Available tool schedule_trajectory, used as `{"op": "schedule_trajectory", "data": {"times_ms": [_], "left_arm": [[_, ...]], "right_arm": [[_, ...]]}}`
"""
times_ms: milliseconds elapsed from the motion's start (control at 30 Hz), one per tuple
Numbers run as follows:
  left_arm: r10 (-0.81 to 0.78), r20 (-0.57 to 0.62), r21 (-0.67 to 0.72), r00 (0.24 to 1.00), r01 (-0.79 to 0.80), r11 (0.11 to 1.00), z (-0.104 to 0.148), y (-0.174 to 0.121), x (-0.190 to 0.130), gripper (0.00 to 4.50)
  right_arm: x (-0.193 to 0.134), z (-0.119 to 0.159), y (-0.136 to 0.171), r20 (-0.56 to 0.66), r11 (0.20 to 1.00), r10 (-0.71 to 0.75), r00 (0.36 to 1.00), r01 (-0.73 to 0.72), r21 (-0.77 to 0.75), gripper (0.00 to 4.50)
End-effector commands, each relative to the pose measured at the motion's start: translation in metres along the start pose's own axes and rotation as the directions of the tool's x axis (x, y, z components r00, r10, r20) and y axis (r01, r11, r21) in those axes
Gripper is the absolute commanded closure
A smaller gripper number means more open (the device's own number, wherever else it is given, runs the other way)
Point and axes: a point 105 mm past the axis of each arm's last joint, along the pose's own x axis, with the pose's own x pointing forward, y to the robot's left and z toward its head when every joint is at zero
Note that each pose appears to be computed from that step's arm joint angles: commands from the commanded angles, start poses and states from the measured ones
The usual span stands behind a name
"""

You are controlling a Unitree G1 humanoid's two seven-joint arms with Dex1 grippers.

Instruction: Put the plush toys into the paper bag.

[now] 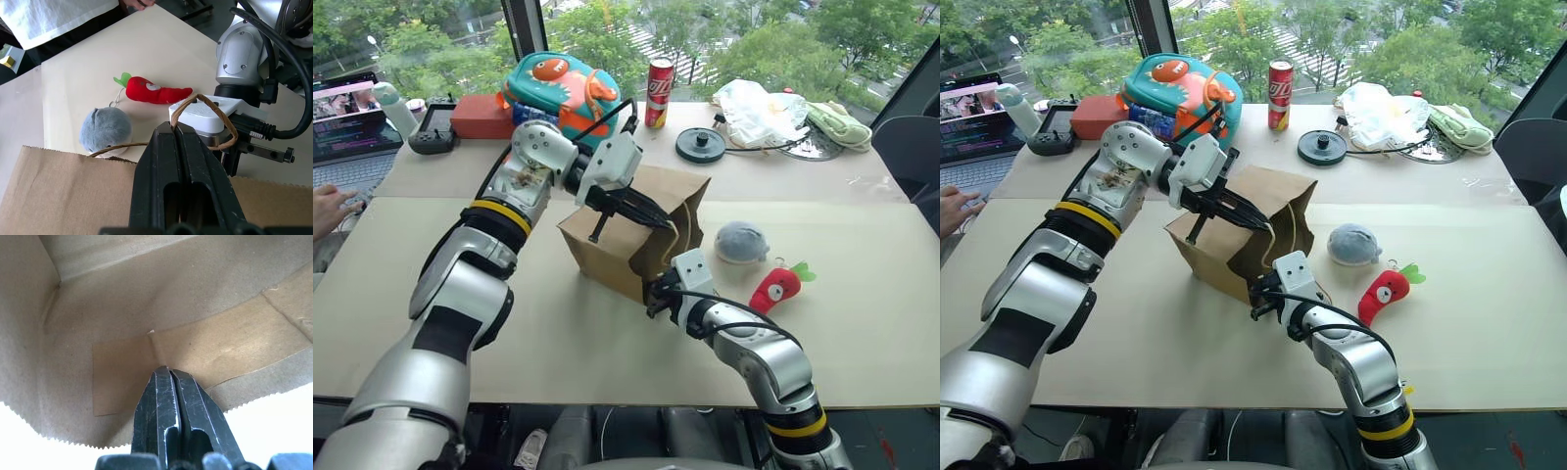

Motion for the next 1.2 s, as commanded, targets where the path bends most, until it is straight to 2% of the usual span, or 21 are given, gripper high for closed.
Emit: {"op": "schedule_trajectory", "data": {"times_ms": [33, 200, 333, 433, 533, 633, 667, 767, 833, 900, 1067, 1200], "left_arm": [[-0.05, -0.016, 0.017, 0.999, 0.05, 0.999, -0.001, -0.015, -0.001, 4.5], [-0.103, -0.075, 0.01, 0.992, 0.104, 0.995, -0.013, -0.034, -0.007, 4.5], [-0.064, -0.059, 0.003, 0.996, 0.064, 0.998, -0.007, -0.024, -0.013, 4.5], [-0.03, -0.029, -0.009, 0.999, 0.03, 1.0, -0.003, -0.017, -0.015, 4.5], [-0.025, -0.01, -0.025, 1.0, 0.025, 0.999, -0.002, -0.017, -0.014, 4.5], [-0.034, 0.001, -0.036, 0.999, 0.034, 0.999, -0.003, -0.021, -0.011, 4.5], [-0.037, 0.004, -0.038, 0.999, 0.037, 0.999, -0.004, -0.022, -0.01, 4.5], [-0.044, 0.005, -0.043, 0.999, 0.044, 0.998, -0.004, -0.024, -0.009, 4.5], [-0.046, 0.003, -0.045, 0.999, 0.046, 0.998, -0.005, -0.025, -0.008, 4.5], [-0.046, 0.004, -0.046, 0.999, 0.046, 0.998, -0.005, -0.024, -0.007, 4.5], [-0.048, 0.008, -0.042, 0.999, 0.048, 0.998, -0.004, -0.023, -0.006, 4.5], [-0.045, 0.01, -0.042, 0.999, 0.045, 0.998, -0.004, -0.022, -0.005, 4.5]], "right_arm": [[-0.013, 0.029, 0.003, 0.114, 0.999, 0.026, 0.993, -0.03, 0.027, 4.48], [-0.047, 0.048, -0.005, 0.193, 0.998, 0.045, 0.98, -0.05, 0.023, 4.48], [-0.077, 0.037, -0.002, 0.15, 0.992, 0.12, 0.981, -0.112, -0.062, 4.48], [-0.09, 0.025, -0.008, 0.093, 0.989, 0.114, 0.989, -0.104, -0.101, 4.48], [-0.094, 0.021, -0.031, 0.065, 0.99, 0.007, 0.998, 0.002, -0.14, 4.48], [-0.094, 0.034, -0.064, 0.12, 0.975, -0.147, 0.982, 0.164, -0.149, 4.48], [-0.093, 0.038, -0.074, 0.137, 0.966, -0.191, 0.972, 0.211, -0.148, 3.91], [-0.091, 0.047, -0.09, 0.176, 0.953, -0.244, 0.954, 0.27, -0.139, 3.08], [-0.089, 0.058, -0.104, 0.2, 0.945, -0.274, 0.941, 0.303, -0.127, 2.38], [-0.086, 0.06, -0.118, 0.176, 0.933, -0.311, 0.934, 0.335, -0.133, 1.61], [-0.068, 0.062, -0.137, 0.118, 0.929, -0.312, 0.943, 0.329, -0.168, 0.04], [-0.058, 0.053, -0.154, 0.038, 0.92, -0.343, 0.939, 0.344, -0.187, 0.04]]}}
